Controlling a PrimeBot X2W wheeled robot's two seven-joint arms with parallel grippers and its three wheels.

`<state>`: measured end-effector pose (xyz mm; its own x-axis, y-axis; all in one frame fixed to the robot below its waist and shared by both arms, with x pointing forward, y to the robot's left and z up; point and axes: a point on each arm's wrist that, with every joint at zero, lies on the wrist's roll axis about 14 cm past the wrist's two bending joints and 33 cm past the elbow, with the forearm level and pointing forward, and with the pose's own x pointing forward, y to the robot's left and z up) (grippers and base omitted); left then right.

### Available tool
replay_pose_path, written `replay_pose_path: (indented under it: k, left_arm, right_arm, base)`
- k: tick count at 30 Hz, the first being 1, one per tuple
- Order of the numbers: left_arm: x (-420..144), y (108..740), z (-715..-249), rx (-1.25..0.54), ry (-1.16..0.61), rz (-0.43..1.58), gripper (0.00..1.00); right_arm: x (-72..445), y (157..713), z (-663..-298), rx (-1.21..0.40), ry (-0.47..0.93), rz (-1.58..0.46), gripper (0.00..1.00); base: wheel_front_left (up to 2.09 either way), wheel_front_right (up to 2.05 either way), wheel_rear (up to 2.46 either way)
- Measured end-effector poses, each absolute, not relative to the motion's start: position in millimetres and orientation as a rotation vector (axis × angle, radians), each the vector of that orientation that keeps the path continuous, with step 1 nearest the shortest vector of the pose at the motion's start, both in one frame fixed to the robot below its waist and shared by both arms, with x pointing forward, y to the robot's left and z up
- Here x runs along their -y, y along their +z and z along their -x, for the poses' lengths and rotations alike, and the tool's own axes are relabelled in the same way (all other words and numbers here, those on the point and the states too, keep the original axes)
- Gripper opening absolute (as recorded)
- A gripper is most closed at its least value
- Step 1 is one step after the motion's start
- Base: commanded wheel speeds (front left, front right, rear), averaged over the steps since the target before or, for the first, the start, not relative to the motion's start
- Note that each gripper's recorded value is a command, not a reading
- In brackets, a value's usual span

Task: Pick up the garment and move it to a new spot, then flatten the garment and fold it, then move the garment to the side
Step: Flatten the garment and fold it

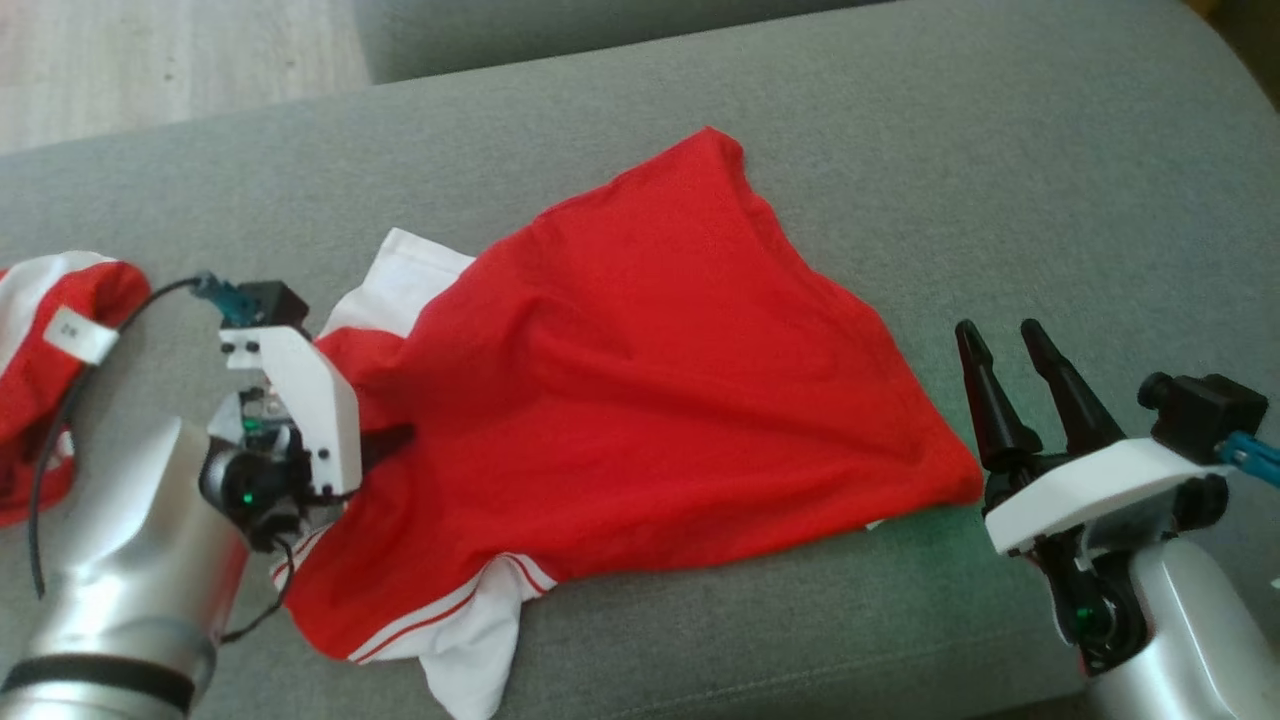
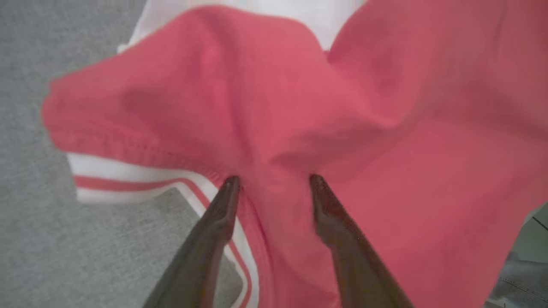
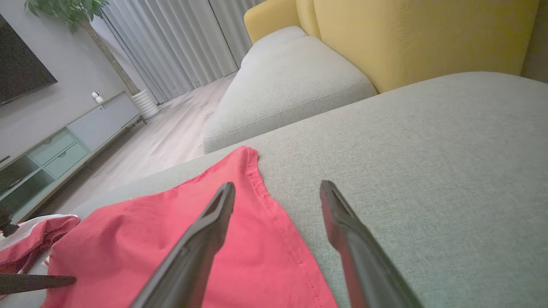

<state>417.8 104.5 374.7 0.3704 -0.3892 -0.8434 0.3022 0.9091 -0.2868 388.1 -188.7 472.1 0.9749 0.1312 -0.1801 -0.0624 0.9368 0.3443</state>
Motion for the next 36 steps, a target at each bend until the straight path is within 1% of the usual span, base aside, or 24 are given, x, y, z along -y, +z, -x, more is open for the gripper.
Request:
replay_pose_path:
  k: [1,3,6,9,16,21,22,23,26,30,31,36]
  left_arm:
    - [-104.0,373.8,-420.3,-1.111,-0.444,0.082,0.0]
    - [-102.4,373.6,-425.4,-1.115,-0.445,0.071,0.0]
    - [-97.2,380.8,-438.3,-1.062,-0.452,0.081,0.0]
    - [-99.2,391.4,-460.7,-0.985,-0.436,0.077,0.0]
    - [-109.6,416.8,-519.0,-0.82,-0.382,-0.001,0.0]
    - [-112.9,420.4,-540.4,-0.762,-0.344,-0.021,0.0]
    - [-113.2,420.8,-542.0,-0.749,-0.336,-0.017,0.41]
    - [-113.6,420.6,-540.2,-0.744,-0.326,-0.007,1.0]
    - [-115.4,423.2,-533.4,-0.736,-0.322,-0.009,1.0]
    - [-116.8,448.7,-530.2,-0.636,-0.334,-0.022,1.0]
    - [-116.8,448.7,-530.2,-0.636,-0.334,-0.022,1.0]
    - [-117.5,494.5,-520.1,-0.409,-0.353,-0.015,1.0]
  right_arm:
    - [189.5,471.2,-387.8,-0.204,0.096,-0.345,1.0]
    - [191.1,469.1,-386.8,-0.209,0.087,-0.349,1.0]
    - [193.6,467.4,-386.0,-0.207,0.077,-0.351,1.0]
    - [195.6,463.6,-385.8,-0.217,0.068,-0.351,1.0]
    - [200.3,463.7,-393.5,-0.211,0.056,-0.343,1.0]
    - [207.6,455.2,-390.8,-0.231,0.029,-0.341,1.0]
    - [208.3,454.1,-390.3,-0.233,0.026,-0.341,1.0]
    - [208.8,454.1,-390.0,-0.23,0.024,-0.342,1.0]
    - [207.0,458.5,-392.2,-0.211,0.031,-0.343,1.0]
    - [206.1,473.5,-395.0,-0.156,0.04,-0.329,1.0]
    - [206.1,473.5,-395.0,-0.156,0.04,-0.329,1.0]
    - [203.9,491.3,-389.9,-0.088,0.053,-0.293,1.0]
  base:
    - [0.0,0.0,0.0]
    - [0.0,0.0,0.0]
    - [0.0,0.0,0.0]
    - [0.0,0.0,0.0]
    - [0.0,0.0,0.0]
    - [0.0,0.0,0.0]
    - [0.0,0.0,0.0]
    - [0.0,0.0,0.0]
    - [0.0,0.0,0.0]
    - [0.0,0.0,0.0]
    - [0.0,0.0,0.0]
    - [0.0,0.0,0.0]
